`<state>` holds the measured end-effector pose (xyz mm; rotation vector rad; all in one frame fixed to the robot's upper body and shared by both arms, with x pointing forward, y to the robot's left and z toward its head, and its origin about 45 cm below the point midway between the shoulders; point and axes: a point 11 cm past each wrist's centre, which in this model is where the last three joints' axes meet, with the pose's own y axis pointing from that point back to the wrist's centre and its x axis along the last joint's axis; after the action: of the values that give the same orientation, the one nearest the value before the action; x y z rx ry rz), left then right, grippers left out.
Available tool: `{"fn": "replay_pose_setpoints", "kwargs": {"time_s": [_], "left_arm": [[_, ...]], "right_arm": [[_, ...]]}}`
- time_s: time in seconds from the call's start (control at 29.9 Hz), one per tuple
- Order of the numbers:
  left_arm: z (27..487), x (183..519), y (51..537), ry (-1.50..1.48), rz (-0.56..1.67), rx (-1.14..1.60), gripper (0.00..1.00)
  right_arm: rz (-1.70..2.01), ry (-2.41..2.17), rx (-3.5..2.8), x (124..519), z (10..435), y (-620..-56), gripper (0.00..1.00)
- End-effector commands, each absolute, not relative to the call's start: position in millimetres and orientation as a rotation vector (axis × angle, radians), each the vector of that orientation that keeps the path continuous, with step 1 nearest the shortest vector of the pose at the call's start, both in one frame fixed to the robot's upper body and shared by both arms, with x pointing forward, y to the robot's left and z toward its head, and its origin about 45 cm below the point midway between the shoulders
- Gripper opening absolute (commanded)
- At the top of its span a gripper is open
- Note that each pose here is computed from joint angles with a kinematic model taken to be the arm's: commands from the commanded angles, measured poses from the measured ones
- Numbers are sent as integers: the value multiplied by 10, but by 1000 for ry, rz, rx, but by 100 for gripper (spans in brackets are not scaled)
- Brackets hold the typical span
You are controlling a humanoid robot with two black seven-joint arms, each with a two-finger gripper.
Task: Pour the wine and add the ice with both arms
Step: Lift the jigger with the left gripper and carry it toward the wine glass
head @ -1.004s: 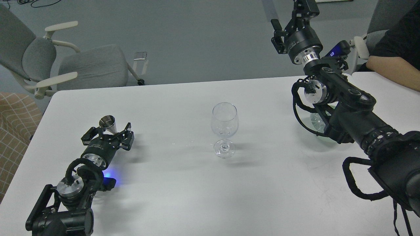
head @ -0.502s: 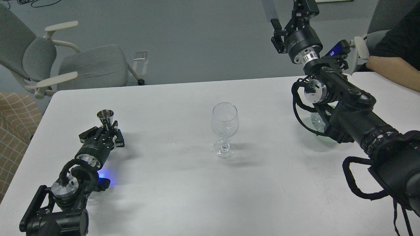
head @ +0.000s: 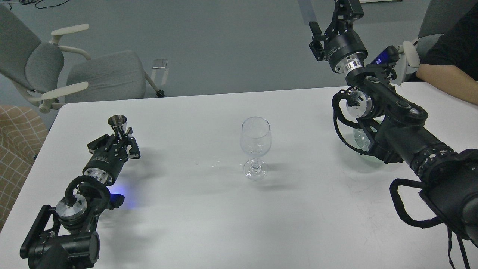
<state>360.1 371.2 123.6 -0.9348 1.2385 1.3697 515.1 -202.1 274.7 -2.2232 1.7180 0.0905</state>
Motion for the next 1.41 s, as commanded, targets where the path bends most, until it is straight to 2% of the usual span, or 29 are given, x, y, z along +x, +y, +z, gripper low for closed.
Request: {"fn": "replay_pose_setpoints", "kwargs": {"time_s": [0.0,0.3,0.5,0.8,1.37], "left_arm": [[1373,3652,3760,1208,1349,-879,0],[1780,3714,3633,1151,1243,-809,0],[2110,3710,3387,1143,1173,-796,0],[2364,3684,2973,1153,1092,-731,0],[2335,3447,2236,1146,982,-512,0]], "right_arm": [[96,1721,-2221,5146,2730,-2027,100],[105,1754,-2214,5117,2636,-2151,100],[115,1788,-2210,5075,2526,-2283,100],[125,1814,-2204,5038,2441,-2383,100],[147,1832,-2207,4992,2327,-2414,100]]}}
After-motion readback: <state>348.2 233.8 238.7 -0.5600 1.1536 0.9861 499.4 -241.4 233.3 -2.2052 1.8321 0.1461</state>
